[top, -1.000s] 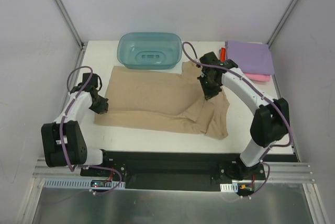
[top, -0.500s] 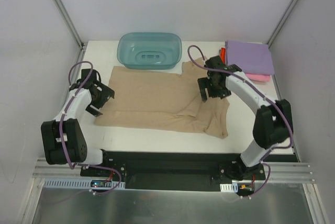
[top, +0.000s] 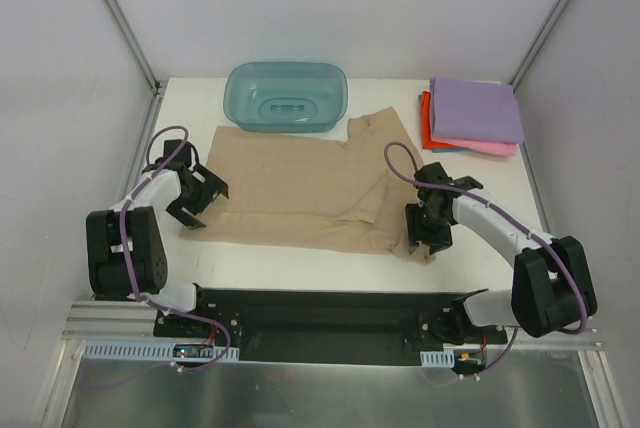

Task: Fold and stack the t-shirts
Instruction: Fold the tshirt

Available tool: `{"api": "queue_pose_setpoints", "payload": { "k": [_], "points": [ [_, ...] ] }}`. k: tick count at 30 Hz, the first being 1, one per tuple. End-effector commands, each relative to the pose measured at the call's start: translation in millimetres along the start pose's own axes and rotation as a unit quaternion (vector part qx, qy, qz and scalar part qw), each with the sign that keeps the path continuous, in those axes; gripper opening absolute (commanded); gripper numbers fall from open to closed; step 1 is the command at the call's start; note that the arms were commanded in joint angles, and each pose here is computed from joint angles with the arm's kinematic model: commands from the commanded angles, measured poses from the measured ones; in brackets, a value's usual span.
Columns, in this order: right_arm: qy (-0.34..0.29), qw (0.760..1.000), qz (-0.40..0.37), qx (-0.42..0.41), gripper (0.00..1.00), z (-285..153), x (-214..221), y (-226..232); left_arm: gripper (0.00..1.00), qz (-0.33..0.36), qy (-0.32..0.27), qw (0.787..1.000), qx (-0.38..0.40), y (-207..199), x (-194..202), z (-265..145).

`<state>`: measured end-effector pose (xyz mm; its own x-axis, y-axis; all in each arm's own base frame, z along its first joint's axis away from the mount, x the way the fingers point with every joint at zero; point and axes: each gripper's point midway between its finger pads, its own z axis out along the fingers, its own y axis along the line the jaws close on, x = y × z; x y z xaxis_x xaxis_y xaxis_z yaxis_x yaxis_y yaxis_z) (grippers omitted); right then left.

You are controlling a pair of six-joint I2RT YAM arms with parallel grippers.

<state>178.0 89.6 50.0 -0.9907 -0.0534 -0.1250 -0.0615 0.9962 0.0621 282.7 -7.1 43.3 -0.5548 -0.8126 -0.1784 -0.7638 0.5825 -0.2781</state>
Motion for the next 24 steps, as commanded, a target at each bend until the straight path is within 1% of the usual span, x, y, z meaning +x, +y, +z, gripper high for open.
{"api": "queue_pose_setpoints", "payload": {
  "k": [1, 3, 4, 7, 9, 12, 13, 17, 19, 21, 24],
  "points": [
    [0.004, 0.999, 0.029, -0.022, 0.54, 6, 3, 4, 0.99, 0.008, 0.007, 1.0, -0.007, -4, -8, 12],
    [0.017, 0.999, 0.04, -0.019, 0.52, 12, 6, 1, 0.99, 0.006, 0.006, 1.0, -0.02, 1, -8, 17],
    [0.018, 0.999, 0.043, -0.019, 0.5, 14, 5, 0, 0.99, 0.006, 0.009, 1.0, -0.027, 3, -7, 21],
    [0.038, 0.997, 0.06, -0.01, 0.31, 22, 10, -6, 0.99, 0.006, 0.015, 0.999, -0.039, 10, -4, 26],
    [0.043, 0.997, 0.069, 0.003, 0.26, 26, 11, -14, 0.99, 0.007, 0.015, 0.999, -0.045, 13, -4, 27],
    [0.043, 0.996, 0.076, 0.011, 0.12, 26, 12, -20, 0.99, 0.008, 0.011, 0.999, -0.052, 18, -4, 28],
    [0.045, 0.996, 0.082, 0.012, 0.01, 25, 13, -22, 0.99, 0.007, 0.012, 0.998, -0.053, 20, -3, 28],
    [0.043, 0.993, 0.102, 0.029, 0.01, 8, 20, -33, 0.99, 0.001, 0.011, 0.998, -0.056, 28, -2, 25],
    [0.056, 0.991, 0.113, 0.034, 0.01, -2, 32, -37, 0.99, 0.0, 0.014, 0.998, -0.061, 35, 2, 23],
    [0.072, 0.988, 0.12, 0.059, 0.01, -6, 43, -47, 0.99, -0.001, 0.018, 0.998, -0.065, 40, 7, 21],
    [0.091, 0.985, 0.128, 0.066, 0.01, -4, 57, -50, 0.99, -0.006, 0.029, 0.997, -0.077, 53, 21, 19]
  ]
}}
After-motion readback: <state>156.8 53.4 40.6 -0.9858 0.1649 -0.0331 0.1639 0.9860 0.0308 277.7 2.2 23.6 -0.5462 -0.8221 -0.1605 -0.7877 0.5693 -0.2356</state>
